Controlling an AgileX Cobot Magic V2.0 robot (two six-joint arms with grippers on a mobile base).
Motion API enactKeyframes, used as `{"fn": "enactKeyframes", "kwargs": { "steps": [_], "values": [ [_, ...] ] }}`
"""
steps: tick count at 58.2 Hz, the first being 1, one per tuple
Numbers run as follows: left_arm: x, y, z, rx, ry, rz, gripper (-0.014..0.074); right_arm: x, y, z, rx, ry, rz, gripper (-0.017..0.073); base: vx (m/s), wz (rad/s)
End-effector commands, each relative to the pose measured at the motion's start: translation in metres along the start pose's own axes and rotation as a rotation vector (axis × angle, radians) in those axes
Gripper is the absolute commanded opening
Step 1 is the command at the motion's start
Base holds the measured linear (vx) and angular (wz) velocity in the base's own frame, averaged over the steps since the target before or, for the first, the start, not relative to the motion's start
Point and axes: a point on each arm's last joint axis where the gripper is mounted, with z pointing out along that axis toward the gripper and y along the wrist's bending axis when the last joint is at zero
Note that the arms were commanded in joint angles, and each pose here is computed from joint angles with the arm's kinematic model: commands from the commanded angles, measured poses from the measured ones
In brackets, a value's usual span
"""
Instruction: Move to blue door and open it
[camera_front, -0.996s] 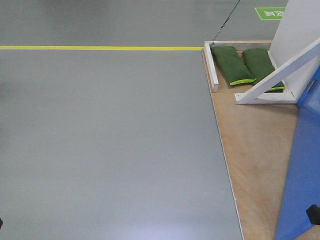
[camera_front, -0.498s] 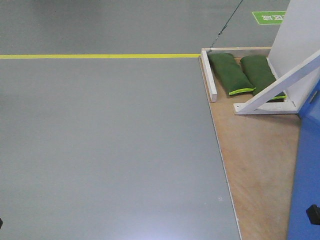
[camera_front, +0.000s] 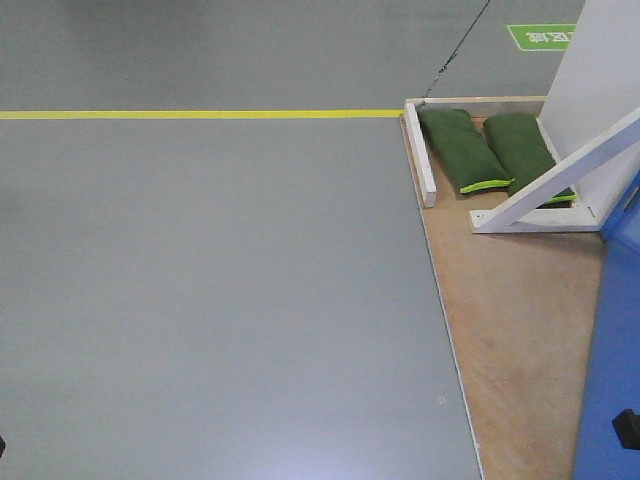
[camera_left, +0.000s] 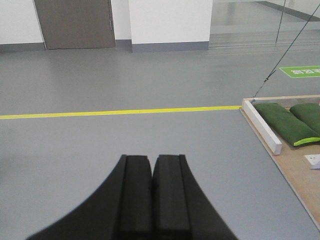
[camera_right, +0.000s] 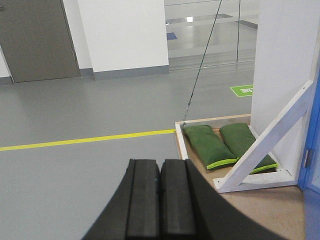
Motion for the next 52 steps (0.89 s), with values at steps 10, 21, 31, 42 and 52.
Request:
{"fn": "enactKeyframes", "kwargs": {
  "steps": [10, 21, 31, 42, 52],
  "values": [
    [-0.016, 0.0, -0.004, 0.009, -0.115, -0.007, 0.0073, -0.007, 0.001, -0.001, -0.006, -0.09, -0.016, 0.0012, 0.0, 0.0],
    [-0.016, 0.0, -0.004, 0.009, -0.115, -0.007, 0.0073, -0.01, 0.001, -0.002, -0.009, -0.113, -0.014, 0.0012, 0.0, 0.0],
    [-0.016, 0.0, -0.004, 0.009, -0.115, -0.007, 0.0073, -0.03, 0.003, -0.006, -0.027, -0.268, -0.014, 0.0012, 0.0, 0.0],
    [-0.016, 0.0, -0.004, 0.009, -0.115, -0.007, 0.0073, -0.081, 0.007, -0.019, -0.02, -0.268, -0.015, 0.0012, 0.0, 0.0],
    [-0.016, 0.0, -0.004, 0.009, -0.115, -0.007, 0.0073, -0.157, 0.012, -0.021, -0.012, -0.328, -0.055, 0.0012, 0.0, 0.0]
  ]
}}
